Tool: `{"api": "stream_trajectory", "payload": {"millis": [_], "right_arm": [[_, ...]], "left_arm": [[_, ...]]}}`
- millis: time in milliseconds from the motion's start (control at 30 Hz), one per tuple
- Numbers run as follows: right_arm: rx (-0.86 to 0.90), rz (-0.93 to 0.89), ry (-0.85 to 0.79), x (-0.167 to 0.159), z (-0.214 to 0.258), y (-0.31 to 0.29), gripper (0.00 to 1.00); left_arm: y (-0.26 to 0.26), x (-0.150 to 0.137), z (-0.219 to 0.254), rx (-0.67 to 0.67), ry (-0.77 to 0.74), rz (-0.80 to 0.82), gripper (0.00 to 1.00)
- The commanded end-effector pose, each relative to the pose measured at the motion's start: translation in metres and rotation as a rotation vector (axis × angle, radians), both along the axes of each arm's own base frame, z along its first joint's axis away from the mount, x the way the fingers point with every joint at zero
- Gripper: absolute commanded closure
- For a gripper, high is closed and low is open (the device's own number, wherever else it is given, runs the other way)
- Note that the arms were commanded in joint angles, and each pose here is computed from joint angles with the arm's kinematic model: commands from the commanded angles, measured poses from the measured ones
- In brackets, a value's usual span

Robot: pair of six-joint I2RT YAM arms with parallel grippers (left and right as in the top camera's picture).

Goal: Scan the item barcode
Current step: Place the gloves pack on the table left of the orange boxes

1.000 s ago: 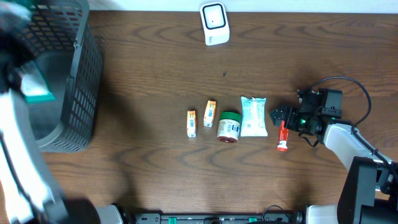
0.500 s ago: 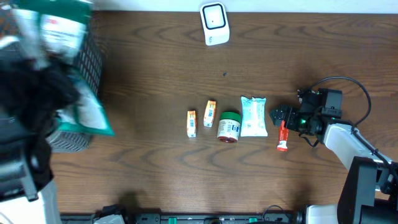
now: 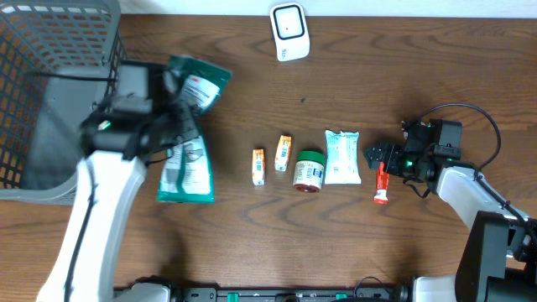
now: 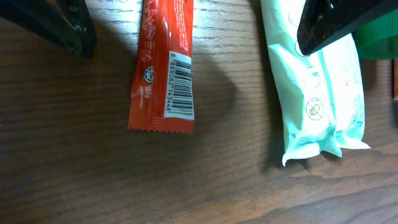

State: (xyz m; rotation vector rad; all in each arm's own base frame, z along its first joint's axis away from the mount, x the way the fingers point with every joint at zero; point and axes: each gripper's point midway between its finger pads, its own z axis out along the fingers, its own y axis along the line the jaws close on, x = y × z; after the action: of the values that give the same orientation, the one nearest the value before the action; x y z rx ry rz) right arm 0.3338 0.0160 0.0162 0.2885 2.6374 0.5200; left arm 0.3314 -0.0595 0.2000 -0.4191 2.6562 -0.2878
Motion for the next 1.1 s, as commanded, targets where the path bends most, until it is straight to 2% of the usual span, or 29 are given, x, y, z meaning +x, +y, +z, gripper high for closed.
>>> {"api": "stream_trajectory", "payload": {"millis": [0,233,467,500,567,600,667,933,1067], "right_arm": [[-0.004,-0.005,0.021,-0.004,-0.006,0.002,0.01],[-0.004,-0.005,0.021,-0.004,-0.006,0.002,0.01],[-0.004,-0.005,0.021,-0.004,-0.006,0.002,0.01],[-0.004,-0.005,0.021,-0.004,-0.006,0.002,0.01],[-0.004,-0.005,0.021,-0.004,-0.006,0.002,0.01],[-0.004,-0.005,0.021,-0.004,-0.006,0.002,0.01],[-0.004,-0.005,0.021,-0.004,-0.006,0.002,0.01],[-0.004,-0.005,0.022,-0.004,-0.006,0.002,0.01],[-0.004,-0.005,0.021,-0.004,-0.006,0.002,0.01]], "left_arm": [[-0.006,0.006,-0.031,0.022,0.091,0.042,0.92],[-0.027,0.008,-0.101,0.067,0.293,-0.005,0.93],[-0.036,0.022,-0.137,0.077,0.327,-0.019,0.92],[-0.037,0.023,-0.138,0.077,0.324,-0.02,0.86],[-0.037,0.025,-0.139,0.075,0.319,-0.02,0.54],[-0.038,0.026,-0.138,0.071,0.315,-0.022,0.41],[-0.04,0.029,-0.133,0.06,0.302,-0.023,0.32],[-0.04,0.043,-0.068,0.025,0.139,-0.026,0.3],[-0.037,0.034,-0.037,0.026,0.069,-0.056,0.39]]}}
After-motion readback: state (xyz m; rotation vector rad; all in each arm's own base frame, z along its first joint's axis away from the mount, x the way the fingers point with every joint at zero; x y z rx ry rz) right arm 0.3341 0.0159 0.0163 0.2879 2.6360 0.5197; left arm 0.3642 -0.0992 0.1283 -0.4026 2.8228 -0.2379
